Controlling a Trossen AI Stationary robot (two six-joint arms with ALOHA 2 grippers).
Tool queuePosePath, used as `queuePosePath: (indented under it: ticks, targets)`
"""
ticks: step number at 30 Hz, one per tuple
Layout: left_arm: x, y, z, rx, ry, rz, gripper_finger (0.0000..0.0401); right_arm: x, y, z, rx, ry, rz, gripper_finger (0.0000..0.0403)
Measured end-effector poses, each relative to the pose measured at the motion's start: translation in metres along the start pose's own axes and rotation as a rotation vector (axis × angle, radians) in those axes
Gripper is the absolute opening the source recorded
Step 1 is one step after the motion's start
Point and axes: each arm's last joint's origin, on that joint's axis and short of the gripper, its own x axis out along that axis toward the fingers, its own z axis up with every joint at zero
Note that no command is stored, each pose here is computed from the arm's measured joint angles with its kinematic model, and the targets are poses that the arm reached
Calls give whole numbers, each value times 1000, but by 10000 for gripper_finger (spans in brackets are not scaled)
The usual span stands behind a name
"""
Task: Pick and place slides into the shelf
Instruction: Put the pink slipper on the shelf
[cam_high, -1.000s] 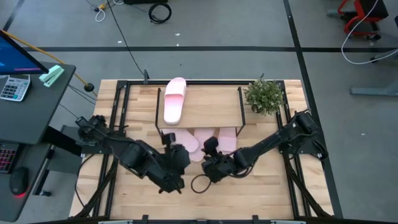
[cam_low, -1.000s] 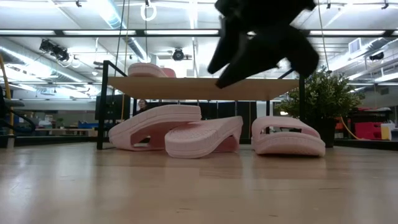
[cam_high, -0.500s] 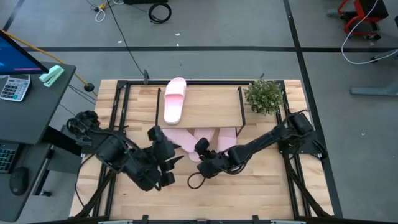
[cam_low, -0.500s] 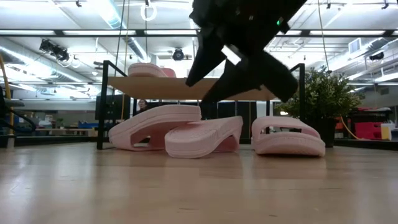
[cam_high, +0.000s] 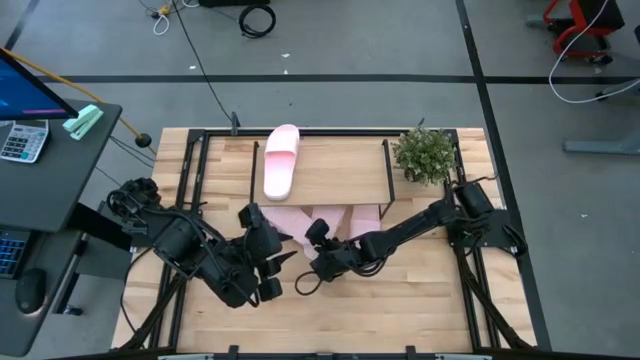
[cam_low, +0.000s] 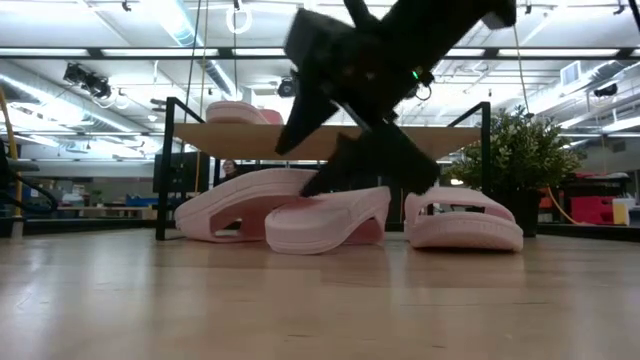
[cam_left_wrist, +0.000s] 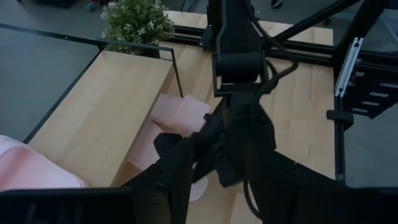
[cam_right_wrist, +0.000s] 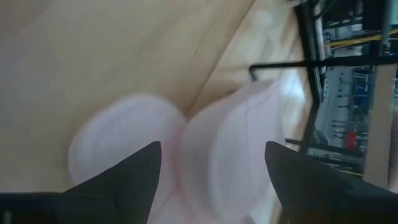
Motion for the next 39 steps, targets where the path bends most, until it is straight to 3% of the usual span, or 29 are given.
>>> queuePosePath:
  ticks: [9,15,23,28,32,39]
  targets:
    - [-1,-2,0,-5,-7,-10,144,17,6,1,14,23,-72,284]
    - [-1,-2,1,-14,-14,-14,133,21,0,-3,65,43,-97,252]
    - [-1,-3,2,-23,-20,-20,133,28,-8,-12,165,76,-106,144]
    - [-1,-3,2,-23,-20,-20,125,25,-6,-9,156,73,-113,70]
    - [-1,-3,1,-12,-19,-17,121,18,1,-2,90,62,-106,69]
    - [-1,-2,2,14,-29,-1,121,-9,-1,10,89,24,-149,66]
